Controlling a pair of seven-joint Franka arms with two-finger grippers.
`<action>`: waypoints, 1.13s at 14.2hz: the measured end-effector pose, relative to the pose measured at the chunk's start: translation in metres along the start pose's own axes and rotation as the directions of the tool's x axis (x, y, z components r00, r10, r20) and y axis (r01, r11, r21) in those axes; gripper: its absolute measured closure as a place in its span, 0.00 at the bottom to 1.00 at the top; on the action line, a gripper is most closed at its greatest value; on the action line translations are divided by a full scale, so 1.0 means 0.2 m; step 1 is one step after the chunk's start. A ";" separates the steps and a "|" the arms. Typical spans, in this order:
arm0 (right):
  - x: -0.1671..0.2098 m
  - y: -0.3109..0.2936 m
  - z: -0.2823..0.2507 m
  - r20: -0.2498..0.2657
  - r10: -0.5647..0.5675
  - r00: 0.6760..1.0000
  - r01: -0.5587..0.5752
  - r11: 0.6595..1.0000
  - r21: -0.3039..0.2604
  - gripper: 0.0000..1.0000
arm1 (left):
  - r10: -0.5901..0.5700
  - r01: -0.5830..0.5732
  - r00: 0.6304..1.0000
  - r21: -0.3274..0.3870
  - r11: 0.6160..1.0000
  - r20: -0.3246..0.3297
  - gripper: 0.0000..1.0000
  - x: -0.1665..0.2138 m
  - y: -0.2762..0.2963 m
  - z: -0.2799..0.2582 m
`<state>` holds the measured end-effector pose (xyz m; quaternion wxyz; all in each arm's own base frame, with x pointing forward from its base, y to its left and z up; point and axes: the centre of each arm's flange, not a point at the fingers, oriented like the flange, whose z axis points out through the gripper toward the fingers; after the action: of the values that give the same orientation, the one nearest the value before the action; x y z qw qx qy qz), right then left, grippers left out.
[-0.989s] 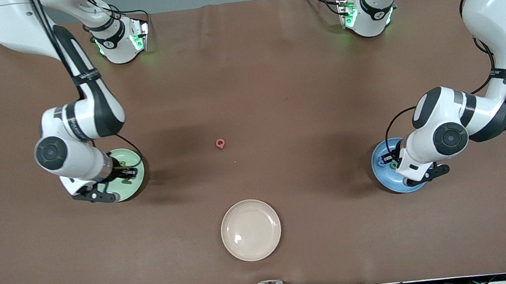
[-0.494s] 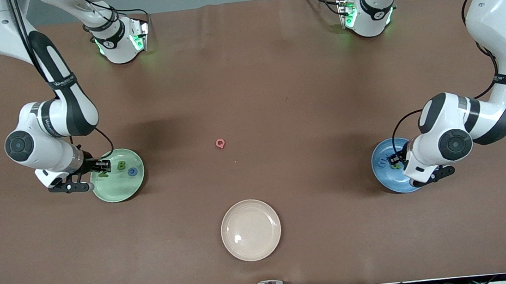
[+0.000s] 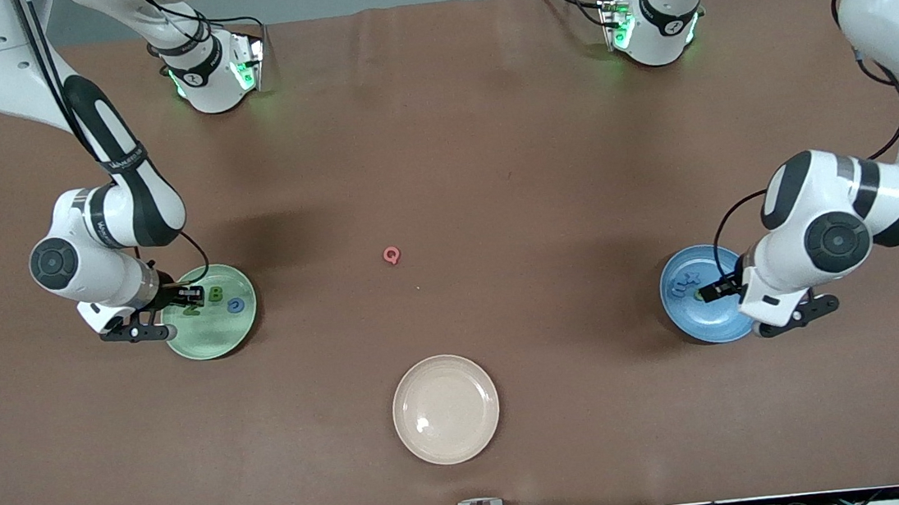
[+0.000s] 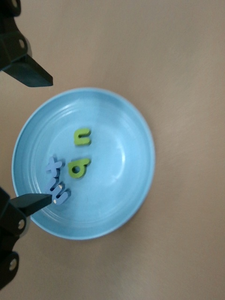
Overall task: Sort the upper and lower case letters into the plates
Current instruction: 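Drop the x on the blue plate while the right gripper places N, then grasp the pink a with the right gripper while the left gripper retracts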
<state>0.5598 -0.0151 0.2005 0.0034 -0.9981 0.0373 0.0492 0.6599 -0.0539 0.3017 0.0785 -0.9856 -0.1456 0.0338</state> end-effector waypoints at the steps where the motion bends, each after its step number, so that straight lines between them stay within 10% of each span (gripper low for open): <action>1: 0.00 0.00 0.02 0.004 0.000 1.000 0.000 1.000 0.000 0.65 | -0.003 0.003 1.000 0.010 1.000 -0.022 0.00 0.00 -0.02 -0.09; 6: 0.00 0.02 0.03 0.007 0.008 1.000 -0.008 1.000 0.001 0.65 | -0.005 0.015 0.994 0.083 0.996 -0.110 0.00 -0.01 -0.16 -0.58; 13: 0.03 -0.10 -0.02 0.034 -0.005 0.999 0.004 1.000 0.008 0.00 | -0.026 0.026 0.998 -0.006 1.000 -0.062 0.00 -0.11 -0.48 -1.20; 16: 0.06 -0.47 -0.15 0.038 0.064 0.997 -0.063 0.998 -0.004 0.00 | 0.028 -0.029 0.997 -0.015 0.999 -0.067 0.00 -0.16 -0.43 -1.26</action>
<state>0.5815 0.0765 0.2290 0.0011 -0.9953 0.0689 0.0682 0.6272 -0.0180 0.5647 0.0749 -0.9888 -0.1290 0.0007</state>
